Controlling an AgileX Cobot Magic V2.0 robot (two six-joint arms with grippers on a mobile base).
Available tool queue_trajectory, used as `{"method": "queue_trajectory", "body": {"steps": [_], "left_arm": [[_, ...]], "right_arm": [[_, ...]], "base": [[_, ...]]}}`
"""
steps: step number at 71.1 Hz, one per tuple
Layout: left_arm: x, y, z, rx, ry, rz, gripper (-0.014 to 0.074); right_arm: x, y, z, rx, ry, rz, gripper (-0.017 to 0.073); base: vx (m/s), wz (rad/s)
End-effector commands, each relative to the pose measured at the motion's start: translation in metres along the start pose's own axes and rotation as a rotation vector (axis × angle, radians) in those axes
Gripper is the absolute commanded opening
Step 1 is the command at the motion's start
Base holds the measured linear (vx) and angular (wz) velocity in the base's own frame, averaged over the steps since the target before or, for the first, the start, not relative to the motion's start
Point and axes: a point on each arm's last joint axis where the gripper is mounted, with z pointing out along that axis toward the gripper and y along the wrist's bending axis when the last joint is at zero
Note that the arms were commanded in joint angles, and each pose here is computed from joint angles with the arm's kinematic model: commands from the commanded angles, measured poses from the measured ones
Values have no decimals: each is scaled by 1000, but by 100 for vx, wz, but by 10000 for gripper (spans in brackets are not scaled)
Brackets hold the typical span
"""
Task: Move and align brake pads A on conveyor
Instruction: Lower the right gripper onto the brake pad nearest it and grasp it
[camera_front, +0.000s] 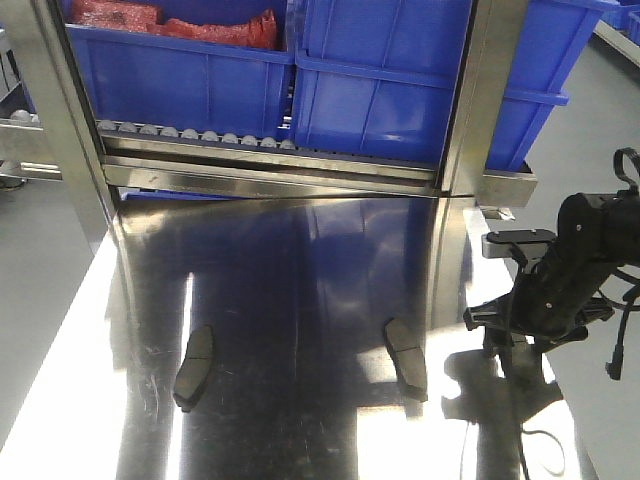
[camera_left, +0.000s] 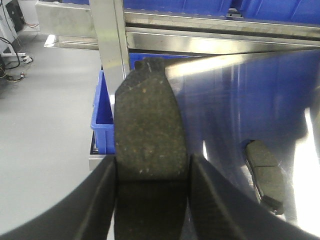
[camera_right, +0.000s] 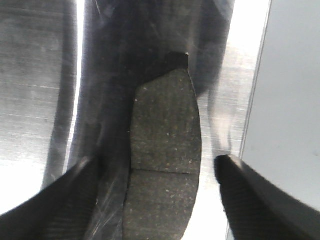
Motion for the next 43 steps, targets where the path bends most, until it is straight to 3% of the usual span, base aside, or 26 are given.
{"method": "queue_trajectory", "body": {"steps": [1, 28, 43], "left_arm": [[-18, -1, -4, 8, -126, 1, 97], [-18, -1, -4, 8, -126, 1, 97], [-18, -1, -4, 8, -126, 1, 97]], "right_arm": [[-8, 0, -22, 12, -92, -15, 432], [-8, 0, -22, 12, -91, -15, 185], [-7, 0, -28, 12, -99, -15, 158]], "base": [[0, 0], [0, 0], [0, 0]]}}
